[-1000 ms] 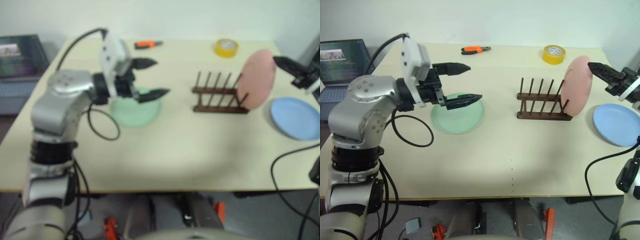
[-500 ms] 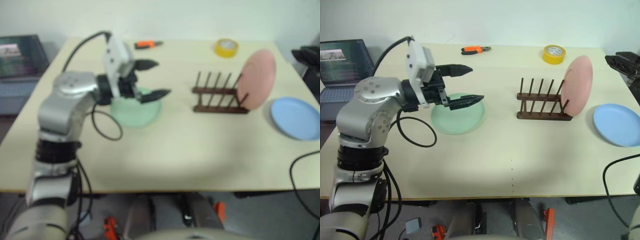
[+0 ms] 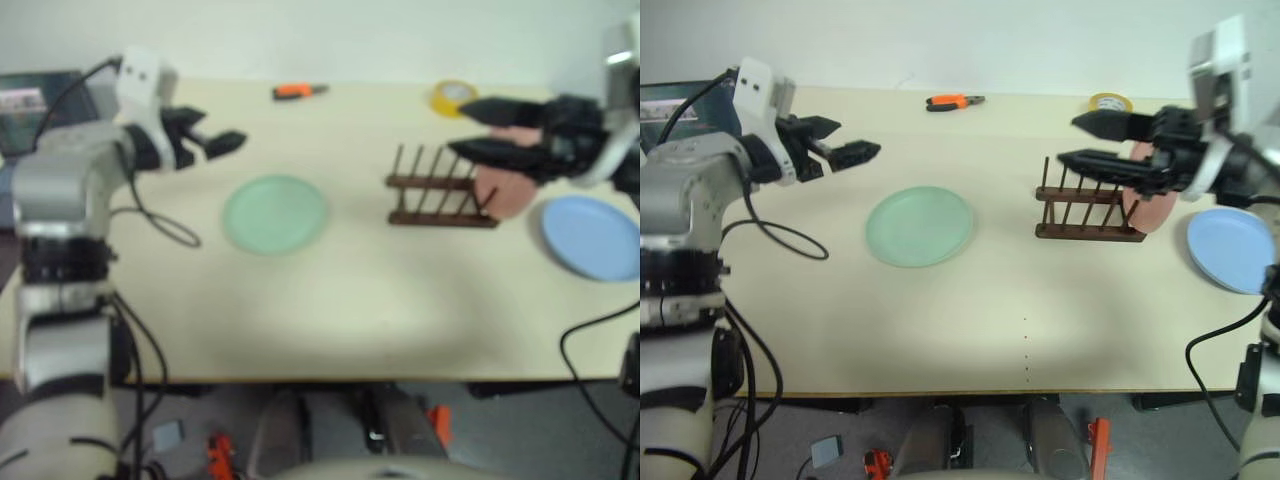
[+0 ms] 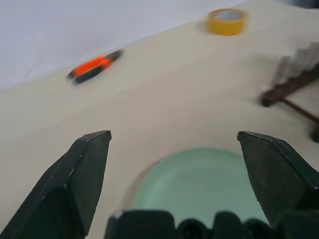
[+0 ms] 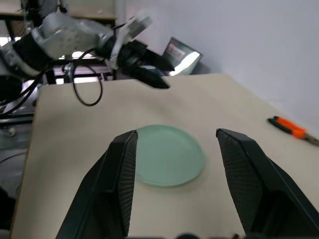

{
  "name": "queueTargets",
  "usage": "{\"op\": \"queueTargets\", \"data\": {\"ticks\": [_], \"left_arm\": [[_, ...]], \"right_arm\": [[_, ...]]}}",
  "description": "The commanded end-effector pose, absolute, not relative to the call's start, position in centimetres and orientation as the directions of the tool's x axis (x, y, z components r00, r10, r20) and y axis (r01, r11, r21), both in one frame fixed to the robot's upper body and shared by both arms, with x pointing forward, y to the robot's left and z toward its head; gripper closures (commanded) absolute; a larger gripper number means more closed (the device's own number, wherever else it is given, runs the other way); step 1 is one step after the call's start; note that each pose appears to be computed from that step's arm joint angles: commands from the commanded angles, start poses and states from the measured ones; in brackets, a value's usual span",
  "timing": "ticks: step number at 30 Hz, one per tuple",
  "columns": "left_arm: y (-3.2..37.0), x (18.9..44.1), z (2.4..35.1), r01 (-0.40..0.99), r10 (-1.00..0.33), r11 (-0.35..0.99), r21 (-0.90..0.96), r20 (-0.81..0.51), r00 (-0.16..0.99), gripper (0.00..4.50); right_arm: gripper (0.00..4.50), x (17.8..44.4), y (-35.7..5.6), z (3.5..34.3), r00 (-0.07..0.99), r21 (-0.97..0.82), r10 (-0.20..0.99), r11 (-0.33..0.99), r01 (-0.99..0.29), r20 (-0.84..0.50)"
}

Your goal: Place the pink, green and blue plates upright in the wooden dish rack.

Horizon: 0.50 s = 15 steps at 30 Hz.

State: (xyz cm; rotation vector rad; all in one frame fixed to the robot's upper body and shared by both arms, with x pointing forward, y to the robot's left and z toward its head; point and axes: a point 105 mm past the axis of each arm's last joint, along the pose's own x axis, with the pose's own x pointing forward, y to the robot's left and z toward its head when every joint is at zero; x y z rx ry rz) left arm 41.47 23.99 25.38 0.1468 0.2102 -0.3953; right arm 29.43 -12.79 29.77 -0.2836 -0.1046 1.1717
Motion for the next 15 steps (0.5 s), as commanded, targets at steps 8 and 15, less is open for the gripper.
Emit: {"op": "queueTargets", "data": {"ticks": [8,15], "left_arm": [[25.3,43.6,18.7,0.334,-0.303,0.943,0.0,-0.425,0.853,0.0],[25.5,43.7,16.2,0.312,-0.275,0.95,-0.005,-0.489,0.828,0.0]], "right_arm": [[1.81,28.8,-9.2,28.3,0.357,-0.332,0.932,0.316,-0.889,-0.068],[1.81,28.4,-8.8,28.1,0.36,-0.32,0.931,0.322,-0.891,-0.063]]}}
